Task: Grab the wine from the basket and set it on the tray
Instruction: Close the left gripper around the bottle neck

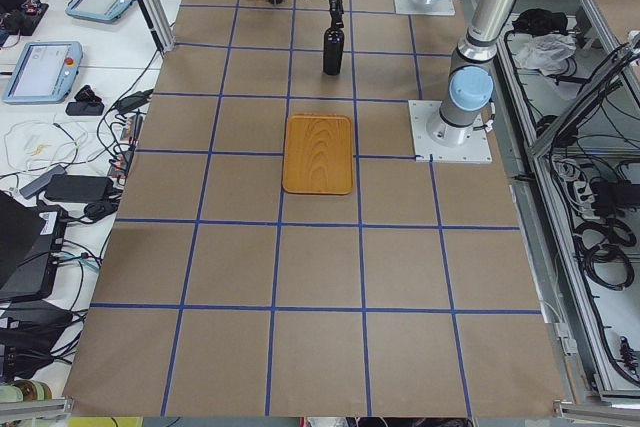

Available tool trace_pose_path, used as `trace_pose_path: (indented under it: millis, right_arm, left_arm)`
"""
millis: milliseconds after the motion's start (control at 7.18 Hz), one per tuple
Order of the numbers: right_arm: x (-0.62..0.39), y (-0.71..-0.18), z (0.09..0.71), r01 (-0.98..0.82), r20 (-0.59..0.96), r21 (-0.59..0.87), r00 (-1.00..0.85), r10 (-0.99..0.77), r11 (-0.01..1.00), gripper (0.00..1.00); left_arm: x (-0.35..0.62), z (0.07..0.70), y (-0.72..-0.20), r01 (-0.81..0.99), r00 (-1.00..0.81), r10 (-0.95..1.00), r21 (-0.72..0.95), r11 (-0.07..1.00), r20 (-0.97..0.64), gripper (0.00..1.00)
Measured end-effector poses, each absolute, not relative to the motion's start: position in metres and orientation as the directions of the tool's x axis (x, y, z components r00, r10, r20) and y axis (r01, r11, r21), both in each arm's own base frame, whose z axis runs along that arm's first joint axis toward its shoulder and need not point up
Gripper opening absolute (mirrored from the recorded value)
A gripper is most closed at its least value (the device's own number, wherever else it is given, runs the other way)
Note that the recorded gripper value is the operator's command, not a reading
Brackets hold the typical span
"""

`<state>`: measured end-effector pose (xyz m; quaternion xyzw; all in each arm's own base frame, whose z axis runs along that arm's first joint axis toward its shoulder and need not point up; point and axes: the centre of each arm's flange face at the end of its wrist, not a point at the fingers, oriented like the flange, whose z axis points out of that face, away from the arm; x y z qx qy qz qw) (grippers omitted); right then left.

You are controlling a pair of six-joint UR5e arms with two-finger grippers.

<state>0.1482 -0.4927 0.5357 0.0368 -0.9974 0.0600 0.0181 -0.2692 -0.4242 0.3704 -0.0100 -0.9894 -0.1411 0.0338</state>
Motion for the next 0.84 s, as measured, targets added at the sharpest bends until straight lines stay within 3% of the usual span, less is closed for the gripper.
trace_pose_path:
  millis: [557, 696, 835]
  right_arm:
    - [0.1483, -0.4926, 0.5352, -0.075, 0.04, -0.117, -0.997, -0.071, 0.99, 1.0]
    - [0.1483, -0.4926, 0.5352, -0.075, 0.04, -0.117, -0.997, -0.071, 0.99, 1.0]
    - [0.1483, -0.4926, 0.5352, -0.075, 0.039, -0.117, -0.997, -0.071, 0.99, 1.0]
  left_arm:
    - [-0.2692, 0.3741, -0.4228, 0.029, -0.998, 0.011, 0.279, 0.96, 0.068, 0.0]
    - [-0.269, 0.3771, -0.4218, 0.03, -0.998, 0.011, 0.277, 0.96, 0.069, 0.66]
    - [-0.2685, 0.3791, -0.4198, 0.027, -0.998, 0.008, 0.284, 0.959, 0.067, 0.99]
